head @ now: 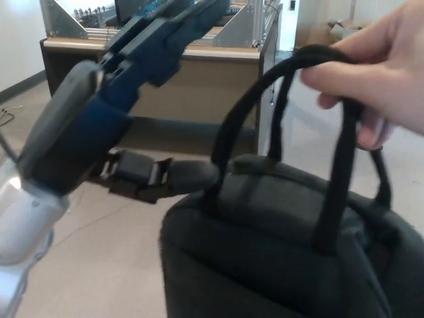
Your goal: A person hands over a black lunchbag to the robot and the robot uses its left hand to grab the strips of the lunchbag, the gives it back to the person.
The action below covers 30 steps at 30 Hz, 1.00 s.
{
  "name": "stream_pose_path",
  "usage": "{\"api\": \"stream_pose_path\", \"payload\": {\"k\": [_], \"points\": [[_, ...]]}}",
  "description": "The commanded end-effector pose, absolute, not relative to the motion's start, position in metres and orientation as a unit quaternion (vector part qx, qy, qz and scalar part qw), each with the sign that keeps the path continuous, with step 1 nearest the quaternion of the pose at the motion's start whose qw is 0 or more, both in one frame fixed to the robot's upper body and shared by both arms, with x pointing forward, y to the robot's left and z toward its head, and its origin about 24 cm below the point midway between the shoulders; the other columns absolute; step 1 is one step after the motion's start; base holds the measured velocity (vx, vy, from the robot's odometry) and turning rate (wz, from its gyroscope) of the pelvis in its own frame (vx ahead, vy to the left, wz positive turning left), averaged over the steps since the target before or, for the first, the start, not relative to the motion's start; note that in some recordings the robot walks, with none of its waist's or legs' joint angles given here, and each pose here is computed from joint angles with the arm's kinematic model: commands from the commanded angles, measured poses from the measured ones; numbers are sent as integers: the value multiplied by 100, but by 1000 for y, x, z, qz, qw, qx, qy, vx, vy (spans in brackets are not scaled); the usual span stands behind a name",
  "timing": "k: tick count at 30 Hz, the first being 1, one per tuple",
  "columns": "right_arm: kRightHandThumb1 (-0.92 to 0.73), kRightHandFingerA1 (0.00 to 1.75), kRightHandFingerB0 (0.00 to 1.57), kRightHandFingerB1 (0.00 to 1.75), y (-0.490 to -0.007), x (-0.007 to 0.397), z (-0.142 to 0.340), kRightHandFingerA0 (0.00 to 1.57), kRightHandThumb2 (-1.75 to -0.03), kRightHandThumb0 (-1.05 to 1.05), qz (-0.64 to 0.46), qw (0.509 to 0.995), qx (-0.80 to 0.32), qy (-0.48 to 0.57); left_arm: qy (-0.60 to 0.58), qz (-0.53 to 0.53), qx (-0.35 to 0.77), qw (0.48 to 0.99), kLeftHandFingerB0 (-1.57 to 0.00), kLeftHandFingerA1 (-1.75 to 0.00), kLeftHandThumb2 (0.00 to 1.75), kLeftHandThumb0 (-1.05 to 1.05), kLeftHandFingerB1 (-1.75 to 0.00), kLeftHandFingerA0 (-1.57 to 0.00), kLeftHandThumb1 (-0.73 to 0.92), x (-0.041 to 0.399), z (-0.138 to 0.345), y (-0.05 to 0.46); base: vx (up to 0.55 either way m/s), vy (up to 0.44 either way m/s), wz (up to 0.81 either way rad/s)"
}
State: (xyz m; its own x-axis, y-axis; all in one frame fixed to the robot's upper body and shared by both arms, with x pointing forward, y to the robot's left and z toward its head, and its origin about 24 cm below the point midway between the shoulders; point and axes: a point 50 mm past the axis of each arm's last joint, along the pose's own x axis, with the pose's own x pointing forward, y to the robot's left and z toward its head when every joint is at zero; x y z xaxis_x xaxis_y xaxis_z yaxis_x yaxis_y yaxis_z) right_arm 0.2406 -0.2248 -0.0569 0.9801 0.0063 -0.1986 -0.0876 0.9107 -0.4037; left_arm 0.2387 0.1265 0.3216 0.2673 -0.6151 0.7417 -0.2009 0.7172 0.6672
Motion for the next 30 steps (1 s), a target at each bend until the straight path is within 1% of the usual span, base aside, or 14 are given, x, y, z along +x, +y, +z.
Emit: {"api": "stream_pose_path", "payload": {"k": [1,9,15,17,18,19,20,21,22,23,24,25,26,30], "points": [[-56,55,26,49,-231,237,-59,33,-92,-63,21,969,-224,104,-540,-186,387,724,0,-13,88,-78,-13,0,47,224,349,79,0,0,0],[-56,55,28,49,-231,229,-64,35,-92,-64,18,967,-229,112,-521,-187,416,721,0,-14,92,-81,-12,0,51,234,348,58,0,0,0],[-55,56,27,50,-230,231,-61,35,-92,-62,19,970,-219,106,-512,-158,427,728,-5,-12,88,-80,-12,-3,49,251,348,51,0,0,0],[-55,55,28,49,-231,231,-61,35,-92,-63,20,969,-221,107,-507,-140,439,729,-3,-18,83,-71,-16,-2,45,255,349,49,0,0,0],[-55,55,28,49,-231,231,-61,35,-91,-62,21,969,-222,107,-507,-120,450,725,-2,-27,56,-65,-24,-4,53,258,350,48,0,0,0],[-55,55,28,49,-231,230,-61,35,-91,-61,22,969,-223,107,-508,-103,456,723,-7,-29,75,-63,-20,-6,41,260,350,46,0,0,0],[-55,55,28,49,-231,228,-63,36,-92,-60,24,969,-223,108,-508,-90,455,726,0,-49,85,-30,-48,0,28,261,348,45,0,0,0],[-55,56,27,49,-230,222,-65,36,-92,-60,27,968,-222,110,-511,-65,447,731,-16,-43,67,-54,-36,-24,39,264,345,43,0,0,0],[-55,56,27,49,-230,220,-66,36,-92,-60,28,968,-222,109,-514,-49,442,733,-16,-43,67,-54,-36,-24,39,266,344,41,0,0,0],[-55,56,29,50,-230,219,-66,36,-92,-60,28,969,-222,108,-519,-33,437,733,-33,-56,71,-47,-45,-42,39,268,344,40,0,0,0],[-55,56,30,51,-229,215,-68,37,-92,-60,27,970,-217,108,-556,23,403,727,-66,-116,76,-33,-101,-68,42,274,343,36,0,0,0],[-56,56,30,50,-229,215,-68,37,-92,-61,28,969,-219,110,-582,60,376,718,-58,-167,53,-21,-154,-72,55,278,344,32,0,0,0],[-56,56,29,50,-229,217,-68,37,-93,-61,28,969,-219,112,-594,71,365,713,-62,-175,54,-9,-175,-79,57,280,347,32,0,0,0],[-56,57,30,50,-229,223,-65,38,-95,-59,29,968,-226,109,-611,95,365,697,-62,-175,54,-8,-175,-81,56,290,355,32,0,0,0]]}}
